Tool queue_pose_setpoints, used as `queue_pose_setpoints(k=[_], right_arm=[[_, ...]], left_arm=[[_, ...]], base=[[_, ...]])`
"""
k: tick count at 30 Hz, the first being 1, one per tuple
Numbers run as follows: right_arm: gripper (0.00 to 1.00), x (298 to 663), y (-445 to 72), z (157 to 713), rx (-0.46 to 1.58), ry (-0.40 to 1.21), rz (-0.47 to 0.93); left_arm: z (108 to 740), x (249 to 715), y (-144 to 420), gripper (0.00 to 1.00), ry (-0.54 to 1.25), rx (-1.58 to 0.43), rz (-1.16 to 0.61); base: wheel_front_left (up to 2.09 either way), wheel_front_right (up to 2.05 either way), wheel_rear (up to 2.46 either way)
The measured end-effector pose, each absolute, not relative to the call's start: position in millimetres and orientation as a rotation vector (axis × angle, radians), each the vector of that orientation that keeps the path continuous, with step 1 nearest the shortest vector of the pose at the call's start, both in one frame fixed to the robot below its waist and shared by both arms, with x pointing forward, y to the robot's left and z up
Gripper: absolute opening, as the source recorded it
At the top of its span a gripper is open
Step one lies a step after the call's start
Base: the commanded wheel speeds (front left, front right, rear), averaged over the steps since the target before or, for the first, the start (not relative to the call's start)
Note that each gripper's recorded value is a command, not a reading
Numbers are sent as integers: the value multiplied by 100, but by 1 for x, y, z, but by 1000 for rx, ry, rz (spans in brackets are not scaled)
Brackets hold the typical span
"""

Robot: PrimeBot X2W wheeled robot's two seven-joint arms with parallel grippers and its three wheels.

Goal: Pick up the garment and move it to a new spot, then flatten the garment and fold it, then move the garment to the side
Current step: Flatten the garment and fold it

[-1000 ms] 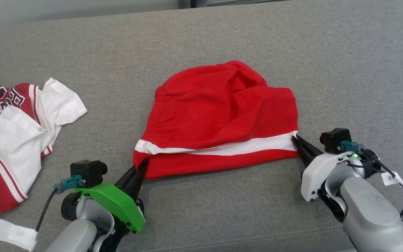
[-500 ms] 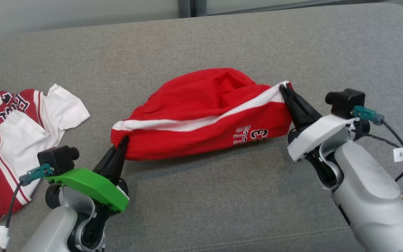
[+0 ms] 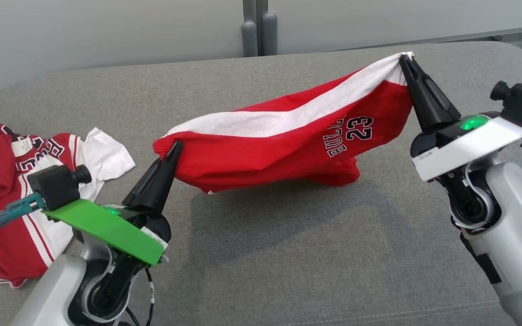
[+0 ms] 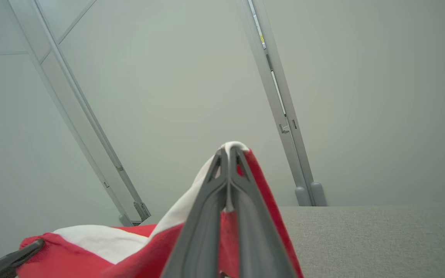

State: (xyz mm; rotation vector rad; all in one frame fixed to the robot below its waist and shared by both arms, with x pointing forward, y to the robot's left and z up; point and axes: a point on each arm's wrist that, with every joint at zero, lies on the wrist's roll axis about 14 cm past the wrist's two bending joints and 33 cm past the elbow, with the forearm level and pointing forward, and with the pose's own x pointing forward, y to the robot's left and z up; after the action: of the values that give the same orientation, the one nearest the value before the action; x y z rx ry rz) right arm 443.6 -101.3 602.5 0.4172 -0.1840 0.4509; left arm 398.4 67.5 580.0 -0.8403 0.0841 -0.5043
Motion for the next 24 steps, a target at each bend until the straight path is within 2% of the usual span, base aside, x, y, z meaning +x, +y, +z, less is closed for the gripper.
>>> queue_pose_setpoints(k=[3, 8, 10, 13, 20, 22, 24], right_arm=[[0, 424, -107, 634, 459, -254, 498], [0, 398, -112, 703, 490, -422, 591], [0, 392, -112, 717, 525, -444, 623], [0, 396, -116, 706, 559, -372, 623], [0, 428, -88, 624, 716, -31, 587], [0, 449, -84, 616, 727, 8, 550], [0, 477, -86, 630, 730, -22, 507]], left_arm=[[628, 378, 67, 0, -10, -833, -613], [690, 360, 97, 0, -167, -717, -639], [704, 355, 97, 0, -172, -719, -673], [699, 360, 100, 0, -106, -729, -675], [628, 412, 106, 0, 182, -801, -582], [619, 432, 106, 0, 214, -773, -566], [628, 454, 104, 0, 185, -743, -568]], base=[[0, 0, 0], [0, 0, 0], [0, 0, 0], [0, 0, 0], [0, 0, 0], [0, 0, 0], [0, 0, 0]])
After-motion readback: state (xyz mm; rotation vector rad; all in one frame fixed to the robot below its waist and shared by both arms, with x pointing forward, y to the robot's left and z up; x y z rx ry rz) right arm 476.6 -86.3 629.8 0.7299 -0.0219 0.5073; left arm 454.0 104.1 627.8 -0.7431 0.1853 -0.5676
